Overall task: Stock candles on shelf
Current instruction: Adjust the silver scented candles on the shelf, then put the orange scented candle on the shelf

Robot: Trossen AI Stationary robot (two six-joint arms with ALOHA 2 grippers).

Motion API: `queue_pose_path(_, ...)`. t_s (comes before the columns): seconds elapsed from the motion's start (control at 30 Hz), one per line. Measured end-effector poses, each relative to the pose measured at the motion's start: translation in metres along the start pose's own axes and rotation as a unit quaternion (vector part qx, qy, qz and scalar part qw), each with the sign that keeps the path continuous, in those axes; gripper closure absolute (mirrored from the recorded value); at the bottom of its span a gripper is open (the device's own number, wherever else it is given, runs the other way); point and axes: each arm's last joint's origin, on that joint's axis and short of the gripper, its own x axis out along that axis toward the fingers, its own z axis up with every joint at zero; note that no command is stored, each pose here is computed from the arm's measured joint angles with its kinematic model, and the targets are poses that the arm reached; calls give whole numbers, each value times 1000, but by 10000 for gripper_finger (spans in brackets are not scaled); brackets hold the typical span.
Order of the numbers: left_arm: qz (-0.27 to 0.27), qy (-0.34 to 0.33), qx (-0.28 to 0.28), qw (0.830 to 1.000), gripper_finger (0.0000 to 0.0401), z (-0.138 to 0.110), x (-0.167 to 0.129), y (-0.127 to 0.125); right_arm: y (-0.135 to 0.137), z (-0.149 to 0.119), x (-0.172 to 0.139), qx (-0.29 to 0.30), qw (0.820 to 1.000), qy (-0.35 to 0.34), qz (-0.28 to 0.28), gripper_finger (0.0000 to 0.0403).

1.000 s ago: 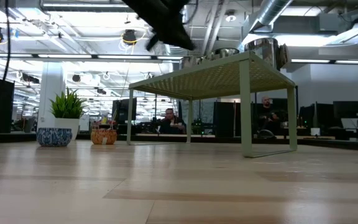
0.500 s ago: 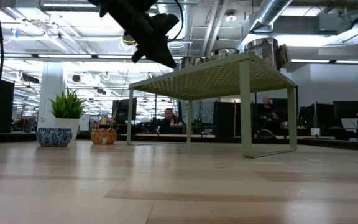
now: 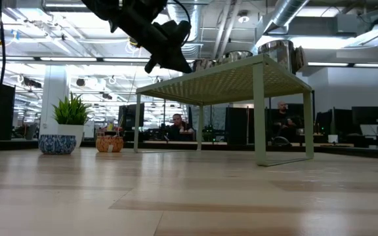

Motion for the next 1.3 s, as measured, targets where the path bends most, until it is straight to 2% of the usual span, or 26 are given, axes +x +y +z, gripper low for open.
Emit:
queue_pose_path(0.47,-10,-1,-9,1000,399,-6,17,2,0,0,0,0,1000,0,-1,403)
queue_pose_path(0.73,-2,5,-18,1000,399,-2,15,16,0,0,0,1,1000,0,-1,403)
queue_pose_path(0.87,-20,44,-11,999,396,3,-16,21,0,0,0,1,1000,0,0,403)
queue_pose_path(1.07,-7,88,42,995,374,8,-95,26,0,0,0,1,1000,0,0,403)
queue_pose_path(1.2,-15,118,41,992,326,2,-136,29,1,1,3,2,1000,2,-8,399)
queue_pose_path(1.3,-15,169,32,985,274,-10,-151,31,2,1,7,0,1000,7,-14,387)
